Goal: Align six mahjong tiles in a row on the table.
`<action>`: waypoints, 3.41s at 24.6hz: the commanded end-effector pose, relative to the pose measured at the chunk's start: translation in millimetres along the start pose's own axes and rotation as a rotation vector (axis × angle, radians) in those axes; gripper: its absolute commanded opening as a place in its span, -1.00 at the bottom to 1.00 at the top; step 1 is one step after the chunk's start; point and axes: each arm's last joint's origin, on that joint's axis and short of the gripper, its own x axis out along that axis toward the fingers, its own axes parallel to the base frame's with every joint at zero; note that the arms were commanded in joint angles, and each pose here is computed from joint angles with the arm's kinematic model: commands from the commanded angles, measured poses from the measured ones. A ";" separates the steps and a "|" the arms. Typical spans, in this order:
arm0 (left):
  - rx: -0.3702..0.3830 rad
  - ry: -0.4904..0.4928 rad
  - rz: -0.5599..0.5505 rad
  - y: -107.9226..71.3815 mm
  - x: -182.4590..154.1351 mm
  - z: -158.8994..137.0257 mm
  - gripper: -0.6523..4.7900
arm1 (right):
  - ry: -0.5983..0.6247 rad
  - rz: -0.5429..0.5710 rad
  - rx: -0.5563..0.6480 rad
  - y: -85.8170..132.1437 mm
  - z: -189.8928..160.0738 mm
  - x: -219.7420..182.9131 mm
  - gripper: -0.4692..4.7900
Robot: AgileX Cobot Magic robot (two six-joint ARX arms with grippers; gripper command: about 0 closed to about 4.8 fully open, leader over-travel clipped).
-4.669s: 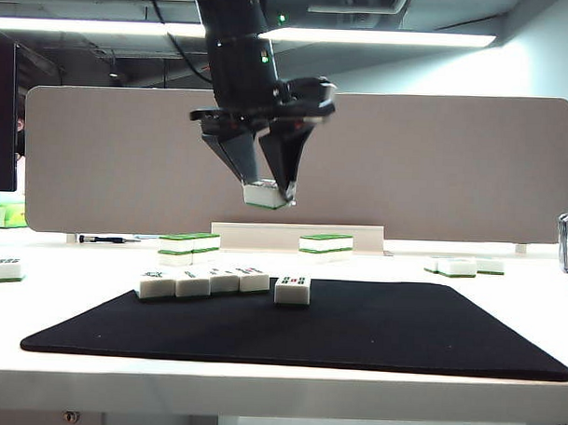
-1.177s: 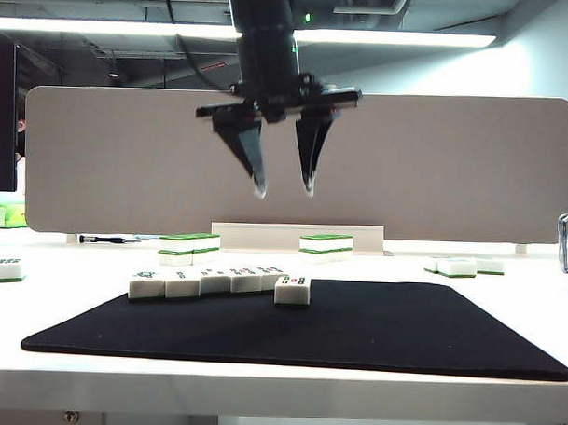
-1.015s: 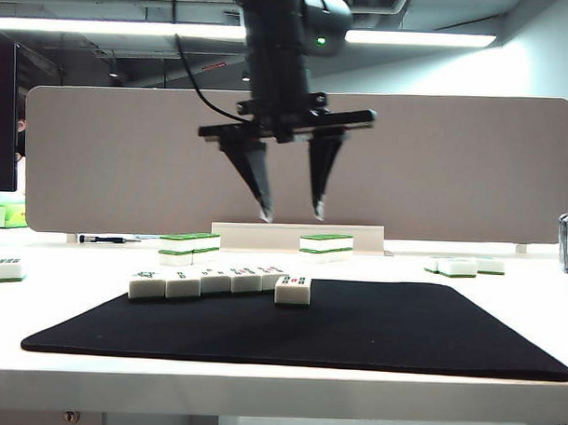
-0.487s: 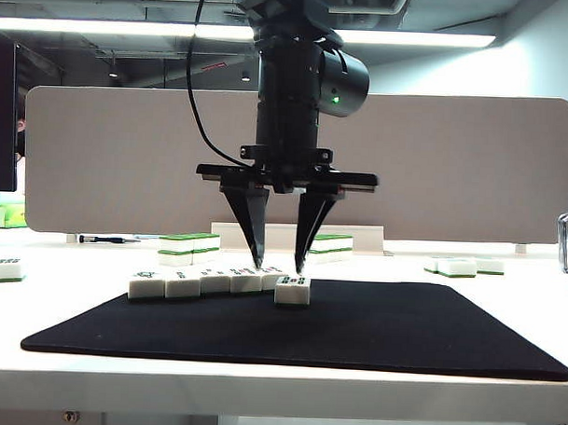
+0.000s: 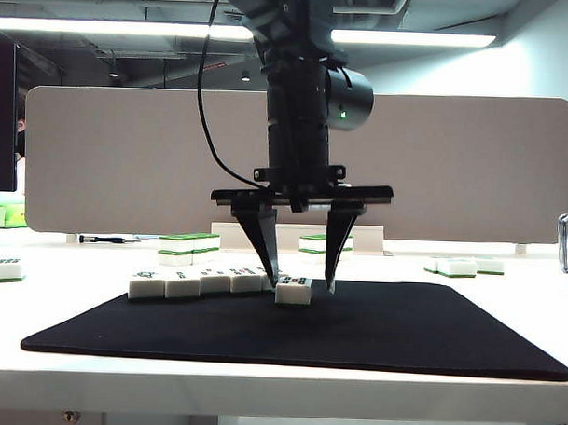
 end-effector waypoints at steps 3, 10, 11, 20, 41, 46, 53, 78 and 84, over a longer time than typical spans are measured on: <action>-0.135 -0.009 -0.029 -0.7 2.4 3.4 0.26 | -0.020 0.002 -0.013 0.8 -1.1 -2.3 -0.82; -0.120 0.031 -0.262 -12.8 0.9 6.0 0.26 | -0.021 0.001 -0.013 0.8 -1.1 -2.2 -0.82; -0.093 0.049 -0.268 -12.3 0.1 4.4 0.26 | -0.020 0.002 -0.013 0.8 -1.1 -2.2 -0.82; 0.433 -0.091 -0.086 -4.8 -47.5 9.5 0.27 | -0.021 0.001 -0.013 0.8 -1.1 -2.2 -0.82; 0.826 -0.068 -0.073 -24.2 -0.7 13.5 0.59 | -0.021 0.001 -0.013 0.8 -1.1 -2.2 -0.82; 0.839 -0.089 -0.047 -24.7 5.0 16.1 0.23 | -0.021 0.001 -0.013 0.8 -1.1 -2.2 -0.82; 0.839 -0.117 -0.047 -25.4 -5.0 18.4 0.11 | -0.021 0.001 -0.013 0.8 -1.1 -2.2 -0.82; 0.898 -0.245 -0.066 37.6 -12.2 61.1 0.11 | -0.020 0.002 -0.013 0.8 -1.1 -2.2 -0.82; 0.889 -0.216 -0.068 41.6 -1.4 62.8 0.11 | -0.020 0.002 -0.013 0.7 -1.1 -2.2 -0.82</action>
